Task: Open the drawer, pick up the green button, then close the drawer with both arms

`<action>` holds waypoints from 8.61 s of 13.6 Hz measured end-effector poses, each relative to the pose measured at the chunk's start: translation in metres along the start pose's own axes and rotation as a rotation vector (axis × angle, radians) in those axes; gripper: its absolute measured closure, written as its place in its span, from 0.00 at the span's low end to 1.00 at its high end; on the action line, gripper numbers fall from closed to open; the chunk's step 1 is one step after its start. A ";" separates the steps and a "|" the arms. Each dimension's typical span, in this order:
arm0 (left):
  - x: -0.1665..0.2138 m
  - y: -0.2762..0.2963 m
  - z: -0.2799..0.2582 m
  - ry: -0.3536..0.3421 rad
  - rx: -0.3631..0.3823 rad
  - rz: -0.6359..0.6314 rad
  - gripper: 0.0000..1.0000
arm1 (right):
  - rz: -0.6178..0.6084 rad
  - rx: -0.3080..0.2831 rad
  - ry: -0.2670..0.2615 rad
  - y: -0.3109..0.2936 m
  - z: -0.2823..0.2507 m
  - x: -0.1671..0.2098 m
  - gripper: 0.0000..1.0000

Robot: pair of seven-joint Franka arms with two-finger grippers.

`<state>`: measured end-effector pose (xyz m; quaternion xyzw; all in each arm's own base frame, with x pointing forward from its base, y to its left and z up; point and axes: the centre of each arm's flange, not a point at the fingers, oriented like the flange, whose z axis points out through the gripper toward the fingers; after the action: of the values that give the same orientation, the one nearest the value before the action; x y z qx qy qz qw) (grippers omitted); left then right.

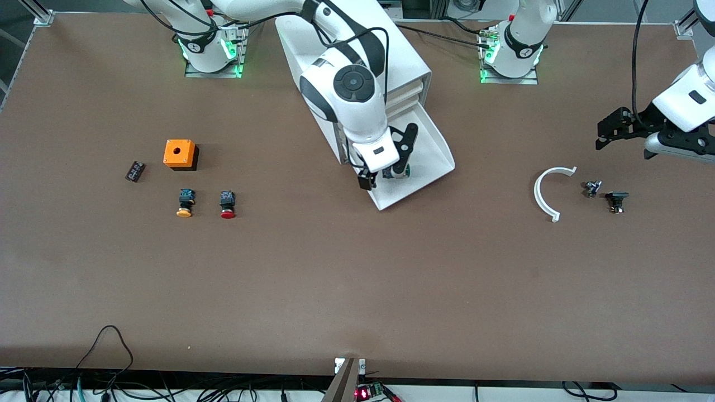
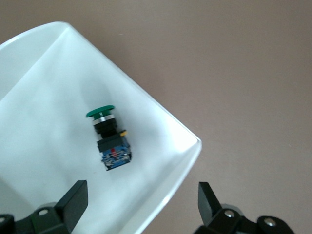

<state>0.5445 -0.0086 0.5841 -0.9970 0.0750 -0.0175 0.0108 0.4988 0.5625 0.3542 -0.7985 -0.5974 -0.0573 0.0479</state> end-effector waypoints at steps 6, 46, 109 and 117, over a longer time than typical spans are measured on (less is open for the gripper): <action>0.001 0.008 -0.008 0.006 0.022 -0.181 0.00 | -0.196 0.020 -0.035 -0.006 0.027 -0.001 0.00; 0.003 0.012 -0.010 0.012 0.022 -0.156 0.00 | -0.173 -0.030 0.010 -0.044 0.045 0.046 0.59; 0.023 0.213 0.217 0.065 -0.156 -0.533 0.00 | 1.286 -0.019 -0.218 0.270 -0.254 -0.497 0.00; 0.045 0.086 0.039 -0.027 -0.030 -0.496 0.00 | 1.295 -0.039 -0.191 0.232 -0.243 -0.512 0.00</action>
<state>0.5773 -0.0996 0.5449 -0.9851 -0.1717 -0.0054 -0.0077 0.5696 -0.0236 0.5161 -0.9990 0.0037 0.0436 0.0051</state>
